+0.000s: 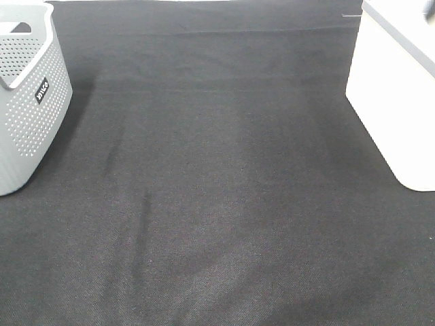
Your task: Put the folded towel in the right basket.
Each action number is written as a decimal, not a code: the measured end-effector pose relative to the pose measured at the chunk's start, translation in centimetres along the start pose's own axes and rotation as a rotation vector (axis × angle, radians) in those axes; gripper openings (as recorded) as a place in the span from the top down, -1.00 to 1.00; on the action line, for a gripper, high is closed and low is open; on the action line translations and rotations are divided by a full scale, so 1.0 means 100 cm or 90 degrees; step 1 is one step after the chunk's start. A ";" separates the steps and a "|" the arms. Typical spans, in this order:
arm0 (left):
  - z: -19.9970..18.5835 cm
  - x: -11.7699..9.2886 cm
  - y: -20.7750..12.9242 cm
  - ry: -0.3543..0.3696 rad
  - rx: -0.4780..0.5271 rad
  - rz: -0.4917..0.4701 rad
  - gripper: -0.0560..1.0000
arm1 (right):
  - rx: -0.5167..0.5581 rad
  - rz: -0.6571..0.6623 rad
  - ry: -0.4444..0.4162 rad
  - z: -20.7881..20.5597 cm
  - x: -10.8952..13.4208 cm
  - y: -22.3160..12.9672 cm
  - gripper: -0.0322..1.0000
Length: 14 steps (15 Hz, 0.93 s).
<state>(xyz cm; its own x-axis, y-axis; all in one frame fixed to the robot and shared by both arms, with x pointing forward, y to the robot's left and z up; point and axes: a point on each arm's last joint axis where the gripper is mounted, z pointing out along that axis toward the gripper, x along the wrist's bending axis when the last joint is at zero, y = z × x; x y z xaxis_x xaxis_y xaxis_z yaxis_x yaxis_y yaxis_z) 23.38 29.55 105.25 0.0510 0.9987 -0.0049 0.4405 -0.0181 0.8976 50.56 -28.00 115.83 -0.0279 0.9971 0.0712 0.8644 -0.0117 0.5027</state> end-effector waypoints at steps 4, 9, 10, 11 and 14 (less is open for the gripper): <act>0.000 0.000 0.000 0.000 0.000 0.000 -0.98 | -0.040 0.000 0.002 -0.038 -0.004 -0.097 -0.93; 0.000 0.000 0.000 -0.001 0.000 0.000 -0.98 | -0.239 -0.018 -0.019 -0.074 -0.013 -0.218 -0.93; 0.000 0.000 0.000 -0.001 0.000 0.000 -0.98 | -0.265 -0.021 -0.028 -0.073 -0.016 -0.233 -0.93; 0.000 0.000 0.000 -0.001 0.000 0.000 -0.98 | -0.285 -0.023 -0.033 -0.070 -0.017 -0.247 -0.93; 0.000 0.000 0.000 -0.001 0.000 0.000 -0.98 | -0.320 -0.024 -0.033 -0.054 -0.020 -0.278 -0.93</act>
<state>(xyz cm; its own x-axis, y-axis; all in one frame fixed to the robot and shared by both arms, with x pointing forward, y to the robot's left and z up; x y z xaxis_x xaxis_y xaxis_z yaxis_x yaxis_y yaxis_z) 23.38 29.54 105.25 0.0516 0.9987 -0.0058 0.4405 -0.0176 0.8976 23.83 -30.09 106.38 -0.0185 0.9998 0.0089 0.5146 0.0019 0.8575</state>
